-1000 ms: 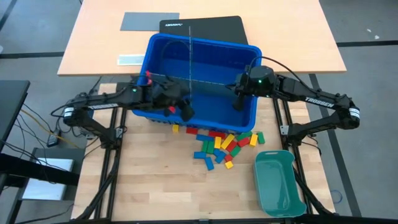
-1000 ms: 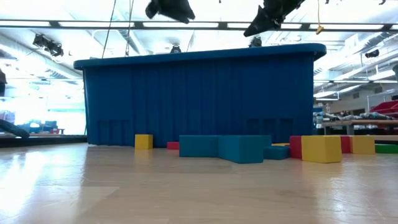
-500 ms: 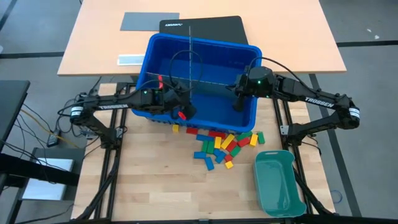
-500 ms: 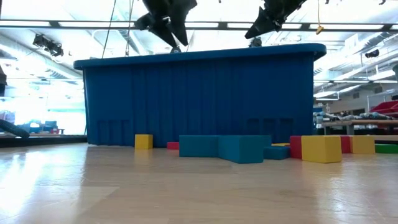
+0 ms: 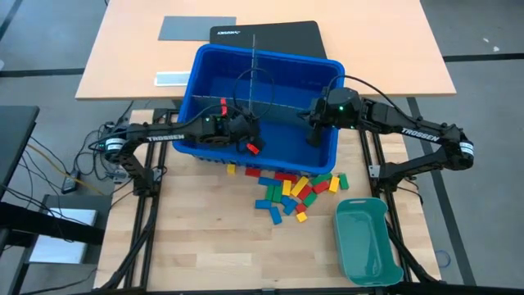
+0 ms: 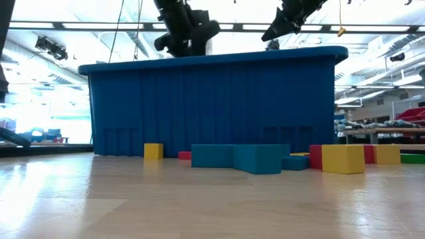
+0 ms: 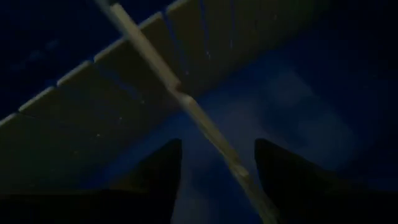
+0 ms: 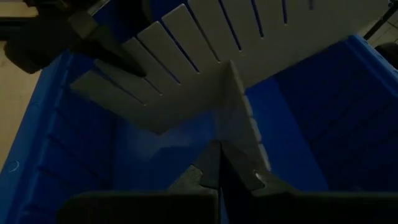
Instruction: Sort Items/Unsort Items
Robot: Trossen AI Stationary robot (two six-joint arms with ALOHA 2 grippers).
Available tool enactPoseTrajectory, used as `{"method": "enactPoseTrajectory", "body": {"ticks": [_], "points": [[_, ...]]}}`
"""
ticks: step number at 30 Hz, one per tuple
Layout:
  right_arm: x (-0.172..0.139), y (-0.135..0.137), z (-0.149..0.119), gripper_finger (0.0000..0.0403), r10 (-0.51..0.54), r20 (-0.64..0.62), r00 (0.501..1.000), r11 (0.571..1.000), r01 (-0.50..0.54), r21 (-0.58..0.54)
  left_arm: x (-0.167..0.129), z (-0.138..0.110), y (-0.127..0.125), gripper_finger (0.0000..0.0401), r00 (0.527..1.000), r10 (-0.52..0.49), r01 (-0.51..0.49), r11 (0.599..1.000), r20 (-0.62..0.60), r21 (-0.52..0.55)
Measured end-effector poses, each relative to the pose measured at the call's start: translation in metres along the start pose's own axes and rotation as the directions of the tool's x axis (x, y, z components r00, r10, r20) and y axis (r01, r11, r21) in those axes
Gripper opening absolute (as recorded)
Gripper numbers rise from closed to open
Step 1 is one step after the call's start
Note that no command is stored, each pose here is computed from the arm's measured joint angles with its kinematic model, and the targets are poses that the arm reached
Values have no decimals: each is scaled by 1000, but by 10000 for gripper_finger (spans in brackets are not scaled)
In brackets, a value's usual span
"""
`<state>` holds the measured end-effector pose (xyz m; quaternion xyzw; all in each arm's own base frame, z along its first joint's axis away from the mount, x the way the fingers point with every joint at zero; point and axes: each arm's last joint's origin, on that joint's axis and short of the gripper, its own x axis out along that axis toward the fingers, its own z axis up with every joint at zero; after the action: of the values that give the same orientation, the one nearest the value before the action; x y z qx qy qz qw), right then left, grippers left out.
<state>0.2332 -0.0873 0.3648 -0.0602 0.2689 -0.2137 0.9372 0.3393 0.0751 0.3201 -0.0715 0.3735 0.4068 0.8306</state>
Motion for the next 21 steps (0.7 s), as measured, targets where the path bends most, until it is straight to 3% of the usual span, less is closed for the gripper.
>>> {"method": "enactPoseTrajectory", "body": {"ticks": [7,15,21], "points": [[0,0,0,2,0,1,1000,1000,0,-7,-17,5,4,19,1000,12,-13,998,10,62],[0,0,2,3,-4,18,1000,1000,4,-4,-51,27,19,6,1000,6,-4,997,-22,74],[0,-1,6,2,-14,63,998,1000,14,-5,-54,28,22,4,999,2,-2,1000,-39,-3]]}}
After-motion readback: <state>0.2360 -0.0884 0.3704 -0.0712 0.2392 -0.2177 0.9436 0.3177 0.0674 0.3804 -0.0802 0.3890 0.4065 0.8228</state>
